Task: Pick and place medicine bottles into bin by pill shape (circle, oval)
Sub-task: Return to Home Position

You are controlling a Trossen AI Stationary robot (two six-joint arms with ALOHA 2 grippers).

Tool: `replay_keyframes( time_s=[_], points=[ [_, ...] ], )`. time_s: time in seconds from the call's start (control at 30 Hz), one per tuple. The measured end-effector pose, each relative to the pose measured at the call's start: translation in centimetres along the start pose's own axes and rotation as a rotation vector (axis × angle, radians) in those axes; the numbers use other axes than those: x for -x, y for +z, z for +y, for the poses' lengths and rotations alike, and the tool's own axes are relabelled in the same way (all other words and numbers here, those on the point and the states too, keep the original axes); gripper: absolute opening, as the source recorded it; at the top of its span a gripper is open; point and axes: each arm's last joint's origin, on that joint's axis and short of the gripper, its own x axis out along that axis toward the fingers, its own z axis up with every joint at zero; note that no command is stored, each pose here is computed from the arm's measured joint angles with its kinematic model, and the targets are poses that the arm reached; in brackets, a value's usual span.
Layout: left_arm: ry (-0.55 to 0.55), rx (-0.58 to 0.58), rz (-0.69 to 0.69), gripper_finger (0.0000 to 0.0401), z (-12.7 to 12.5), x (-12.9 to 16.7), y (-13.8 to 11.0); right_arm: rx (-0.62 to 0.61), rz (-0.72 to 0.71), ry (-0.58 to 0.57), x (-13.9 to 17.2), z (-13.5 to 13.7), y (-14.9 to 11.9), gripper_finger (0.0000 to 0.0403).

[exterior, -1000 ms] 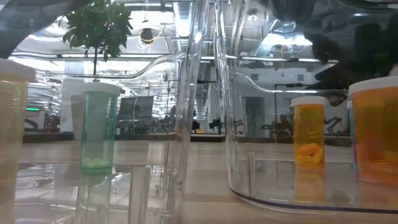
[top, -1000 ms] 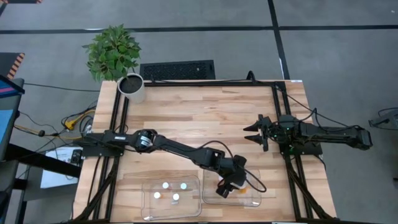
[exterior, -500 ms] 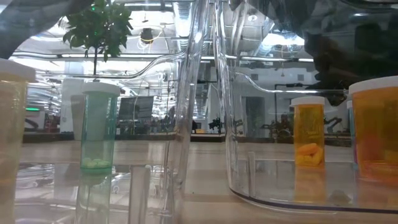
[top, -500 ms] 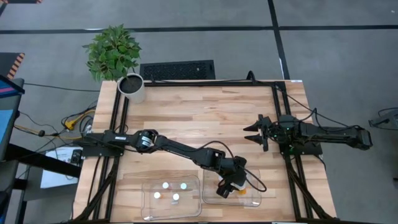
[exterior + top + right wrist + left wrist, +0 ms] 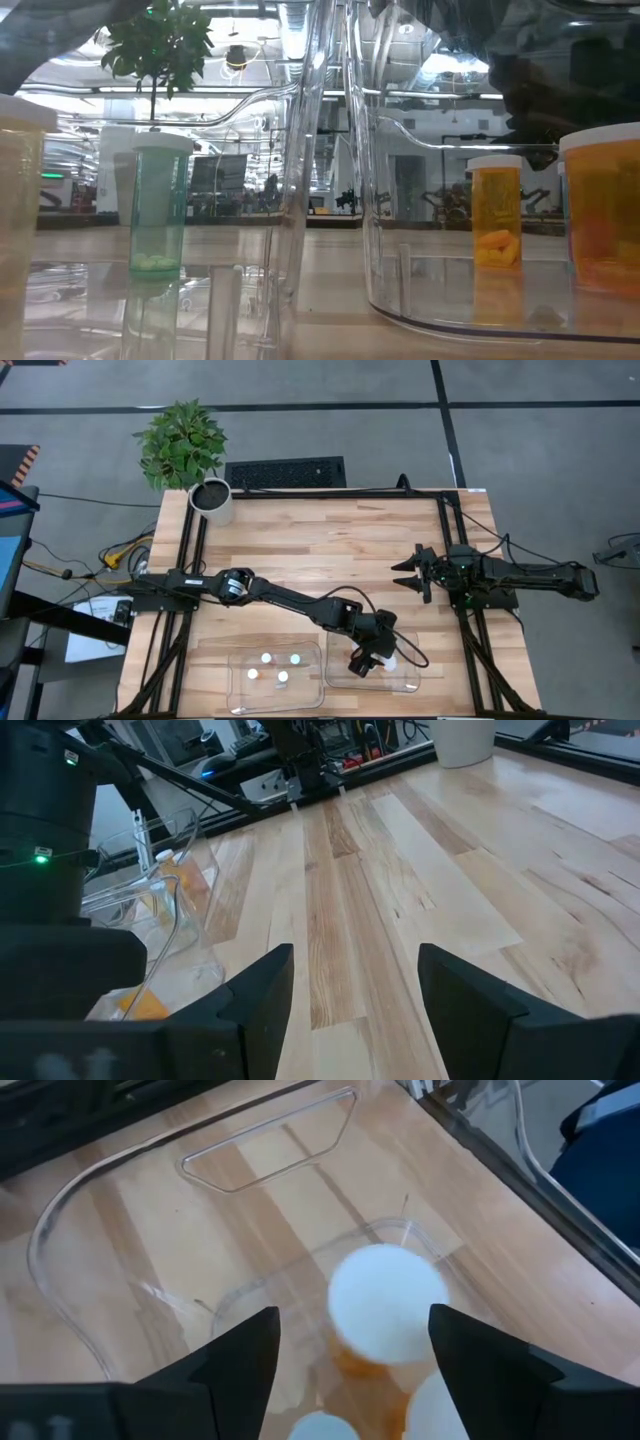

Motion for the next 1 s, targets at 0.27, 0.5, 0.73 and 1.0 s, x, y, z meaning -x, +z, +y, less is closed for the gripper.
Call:
replay_keyframes(
  time_s=[0.27,0.5,0.73,1.0],
  points=[
    [0.007,-0.004,-0.011,0.0253,0.1,0.2,0.4,0.000,0.000,0.000,0.0,0.0,0.0,0.0225],
    [0.032,-0.046,-0.056,0.0253,0.2,3.2,2.9,0.000,0.000,0.000,0.0,0.0,0.0,0.0225],
    [0.206,-0.037,-0.103,0.0253,0.2,10.4,6.5,0.000,0.000,0.000,0.0,0.0,0.0,0.0225],
    [0.306,-0.016,-0.047,0.0253,-1.0,18.5,8.0,-0.001,0.000,0.000,0.0,0.0,0.0,0.0225]
  ],
)
